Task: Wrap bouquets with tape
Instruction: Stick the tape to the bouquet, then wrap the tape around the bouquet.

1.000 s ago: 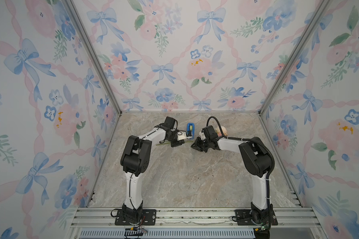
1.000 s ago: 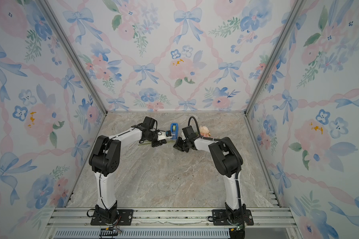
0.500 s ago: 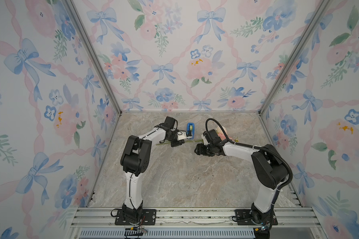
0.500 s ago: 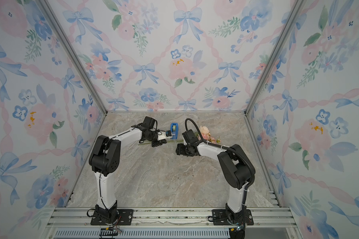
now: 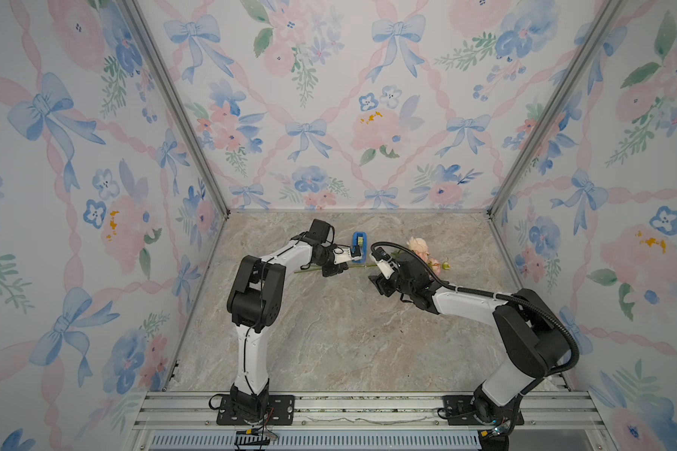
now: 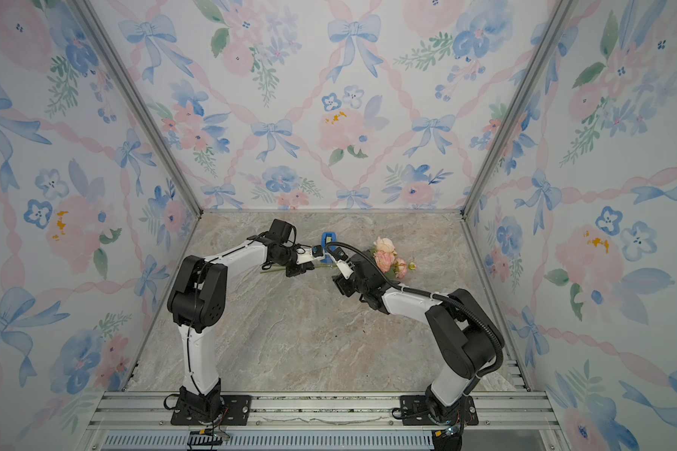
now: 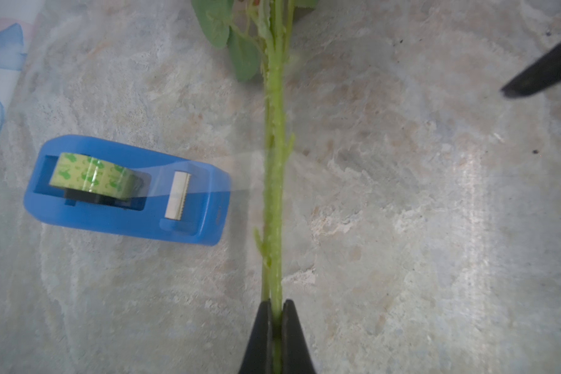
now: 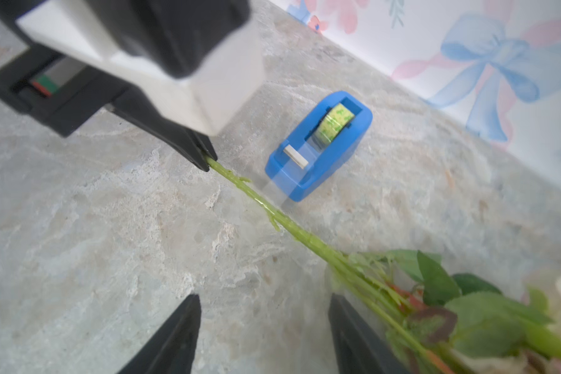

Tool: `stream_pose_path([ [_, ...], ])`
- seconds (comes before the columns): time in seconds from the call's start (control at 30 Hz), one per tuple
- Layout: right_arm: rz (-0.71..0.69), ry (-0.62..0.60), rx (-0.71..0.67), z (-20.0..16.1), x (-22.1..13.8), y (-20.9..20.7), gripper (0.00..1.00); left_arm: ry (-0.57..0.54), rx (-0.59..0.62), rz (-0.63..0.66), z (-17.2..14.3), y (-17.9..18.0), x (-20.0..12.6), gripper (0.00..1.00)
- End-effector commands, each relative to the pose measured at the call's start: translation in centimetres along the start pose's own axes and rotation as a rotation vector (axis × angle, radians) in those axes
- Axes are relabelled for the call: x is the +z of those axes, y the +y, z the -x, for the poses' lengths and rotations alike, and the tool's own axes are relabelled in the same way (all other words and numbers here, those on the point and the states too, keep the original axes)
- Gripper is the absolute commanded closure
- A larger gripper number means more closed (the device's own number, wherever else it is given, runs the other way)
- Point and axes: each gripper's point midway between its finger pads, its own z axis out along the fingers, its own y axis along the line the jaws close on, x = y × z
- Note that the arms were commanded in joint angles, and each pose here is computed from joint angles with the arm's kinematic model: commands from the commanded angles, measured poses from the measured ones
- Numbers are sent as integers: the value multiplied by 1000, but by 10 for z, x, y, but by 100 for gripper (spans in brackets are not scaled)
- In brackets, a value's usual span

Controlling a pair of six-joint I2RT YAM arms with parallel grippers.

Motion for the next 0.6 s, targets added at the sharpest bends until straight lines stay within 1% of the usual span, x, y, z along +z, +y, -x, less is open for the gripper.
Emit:
stream_pose_path([
  [0.0, 71, -139, -248, 14, 4, 0, 38, -76, 29, -26, 21, -2, -14, 100],
  [0.07, 135, -170, -253, 20, 2, 0, 38, -73, 28, -28, 20, -3, -14, 100],
  [0.1, 170, -153, -274, 19, 4, 3, 38, -70, 27, -28, 18, -3, -13, 100],
  [0.17, 185, -88, -310, 16, 10, 1, 40, -64, 26, -29, 17, -4, -13, 100],
  [0.27, 234, -128, -224, 22, 11, -16, 42, -64, 33, -34, 15, -6, -12, 100],
  [0.33, 307, -109, -198, 20, 13, -20, 40, -65, 33, -35, 15, -6, -12, 100],
  [0.37, 344, -69, -208, 14, 16, -18, 38, -67, 33, -38, 15, -6, -11, 100],
  [0.47, 385, 23, -219, 5, 27, -18, 35, -74, 31, -39, 17, -6, -11, 100],
  [0.53, 421, 38, -236, 5, 29, -15, 33, -78, 32, -39, 18, -6, -12, 100],
  [0.57, 434, 57, -259, 2, 31, -13, 30, -78, 33, -38, 18, -6, -13, 100],
])
